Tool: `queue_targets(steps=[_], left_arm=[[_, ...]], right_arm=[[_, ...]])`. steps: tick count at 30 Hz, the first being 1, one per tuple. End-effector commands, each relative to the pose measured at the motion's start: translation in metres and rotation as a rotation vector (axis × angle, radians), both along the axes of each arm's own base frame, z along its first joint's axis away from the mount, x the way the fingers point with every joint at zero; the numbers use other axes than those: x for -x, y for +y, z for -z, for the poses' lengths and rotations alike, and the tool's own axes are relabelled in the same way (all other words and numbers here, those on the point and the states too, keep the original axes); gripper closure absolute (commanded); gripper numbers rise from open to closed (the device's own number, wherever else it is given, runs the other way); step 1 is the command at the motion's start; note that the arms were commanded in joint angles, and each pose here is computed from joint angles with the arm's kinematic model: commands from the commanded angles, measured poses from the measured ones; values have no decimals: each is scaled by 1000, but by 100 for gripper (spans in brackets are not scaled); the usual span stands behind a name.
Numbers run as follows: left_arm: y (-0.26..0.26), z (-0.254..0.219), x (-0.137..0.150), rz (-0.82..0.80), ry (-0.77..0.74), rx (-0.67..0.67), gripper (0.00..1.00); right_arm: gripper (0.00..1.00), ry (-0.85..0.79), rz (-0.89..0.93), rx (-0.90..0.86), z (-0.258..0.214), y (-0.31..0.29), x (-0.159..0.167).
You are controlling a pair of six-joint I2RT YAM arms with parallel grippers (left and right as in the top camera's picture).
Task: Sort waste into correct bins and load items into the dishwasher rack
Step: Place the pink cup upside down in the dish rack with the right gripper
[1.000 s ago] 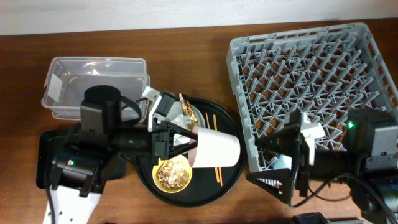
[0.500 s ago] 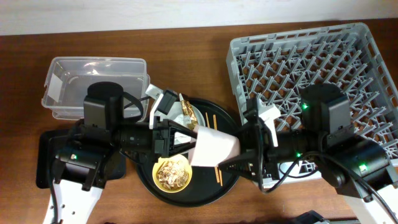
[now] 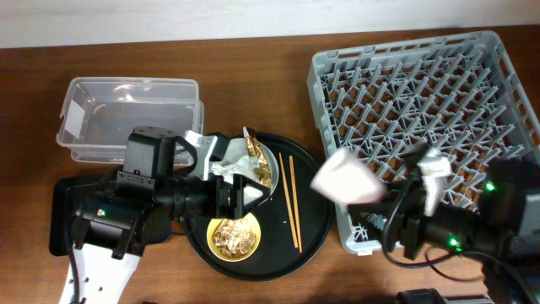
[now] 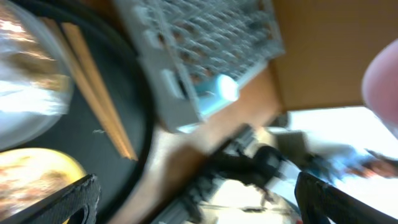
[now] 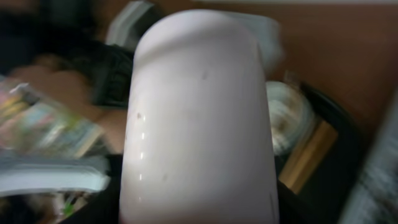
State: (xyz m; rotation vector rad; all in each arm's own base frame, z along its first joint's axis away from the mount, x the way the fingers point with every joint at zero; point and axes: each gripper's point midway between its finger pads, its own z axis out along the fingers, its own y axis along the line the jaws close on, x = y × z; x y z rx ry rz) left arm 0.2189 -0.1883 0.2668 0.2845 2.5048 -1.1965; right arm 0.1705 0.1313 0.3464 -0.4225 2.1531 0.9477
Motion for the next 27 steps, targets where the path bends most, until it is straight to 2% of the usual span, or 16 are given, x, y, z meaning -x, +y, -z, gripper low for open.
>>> queue_targets(steps=[1,3,9,13,18,24,27], left_arm=[[22,16,-16,-93,-56,-161,1],[22,17,-16,-94,-56,-161,1],[23,17,-16,-95,-57,-169,1],[23,19,-15,-94,-50,-172,1],[23,19,-15,-94,-49,-172,1],[24,20,-13,-93,-40,-175,1],[24,20,-13,-93,-39,-175,1]], right_arm=[[45,191,460,197,43,-78,-24],[45,407,813,309,76,-138,-17],[45,610,1018,439,108,-195,-23],[45,758,1036,463,134,-213,-34],[45,935,970,503,171,-219,-47],[45,1084,903,545,198,-220,-45],[45,1101,904,565,203,-223,-46]])
